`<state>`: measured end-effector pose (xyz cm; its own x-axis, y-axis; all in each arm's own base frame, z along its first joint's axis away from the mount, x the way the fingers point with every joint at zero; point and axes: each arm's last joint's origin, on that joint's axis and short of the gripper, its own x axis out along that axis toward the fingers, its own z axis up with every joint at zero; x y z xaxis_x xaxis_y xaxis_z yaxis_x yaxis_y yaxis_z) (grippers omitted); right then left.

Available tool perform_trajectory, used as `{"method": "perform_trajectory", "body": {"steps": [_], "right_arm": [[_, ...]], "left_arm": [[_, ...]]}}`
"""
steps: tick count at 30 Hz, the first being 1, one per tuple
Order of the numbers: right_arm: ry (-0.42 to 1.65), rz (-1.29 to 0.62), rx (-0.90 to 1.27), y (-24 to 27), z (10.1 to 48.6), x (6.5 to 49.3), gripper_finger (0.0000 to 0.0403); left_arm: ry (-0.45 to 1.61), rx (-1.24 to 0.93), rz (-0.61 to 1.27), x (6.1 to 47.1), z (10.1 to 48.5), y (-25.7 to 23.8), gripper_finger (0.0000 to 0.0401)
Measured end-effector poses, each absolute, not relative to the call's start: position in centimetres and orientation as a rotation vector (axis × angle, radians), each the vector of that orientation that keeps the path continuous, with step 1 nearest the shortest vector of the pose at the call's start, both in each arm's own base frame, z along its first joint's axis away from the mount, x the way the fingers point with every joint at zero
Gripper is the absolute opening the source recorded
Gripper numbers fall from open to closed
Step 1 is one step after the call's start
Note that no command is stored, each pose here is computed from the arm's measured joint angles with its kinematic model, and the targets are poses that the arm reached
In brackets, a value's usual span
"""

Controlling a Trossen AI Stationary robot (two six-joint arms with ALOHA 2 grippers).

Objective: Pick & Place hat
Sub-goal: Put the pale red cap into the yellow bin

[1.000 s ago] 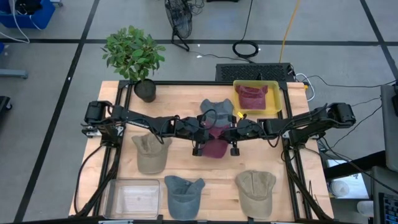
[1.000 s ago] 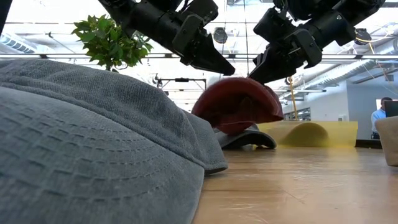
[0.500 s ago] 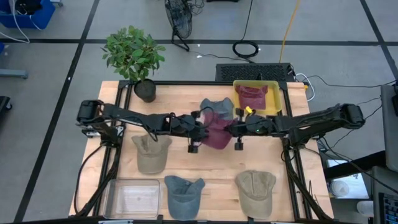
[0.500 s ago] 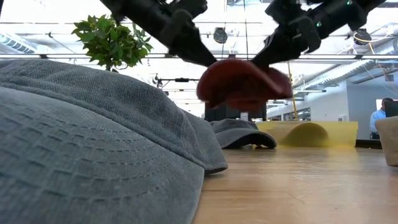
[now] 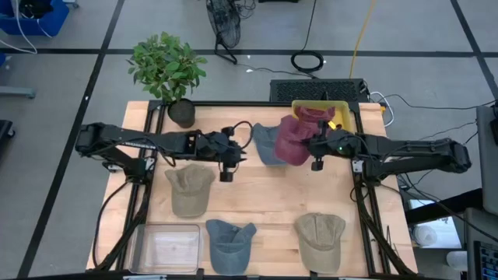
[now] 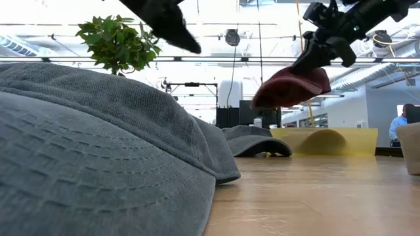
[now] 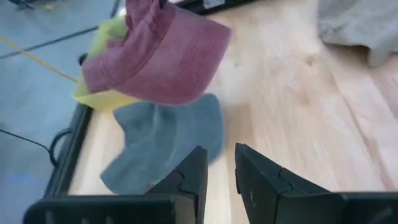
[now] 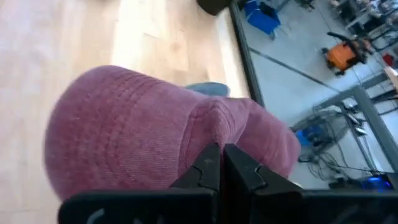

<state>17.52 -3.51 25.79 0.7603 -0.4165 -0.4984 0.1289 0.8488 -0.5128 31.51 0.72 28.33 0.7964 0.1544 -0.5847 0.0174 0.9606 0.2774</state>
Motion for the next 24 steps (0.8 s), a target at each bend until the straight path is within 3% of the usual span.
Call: {"method": "perform_trajectory", "body": {"steps": [15, 24], "right_arm": [[0.813, -0.512, -0.464, -8.4, 25.0, 15.5, 0.0], [0.849, -0.392, -0.449, -10.3, 23.4, 14.8, 0.0]], "left_arm": [[0.693, 0.251, 0.117, 30.3, 27.8, 2.0, 0.0088], [0.679, 0.253, 0.117, 30.4, 28.0, 2.0, 0.0088]]}}
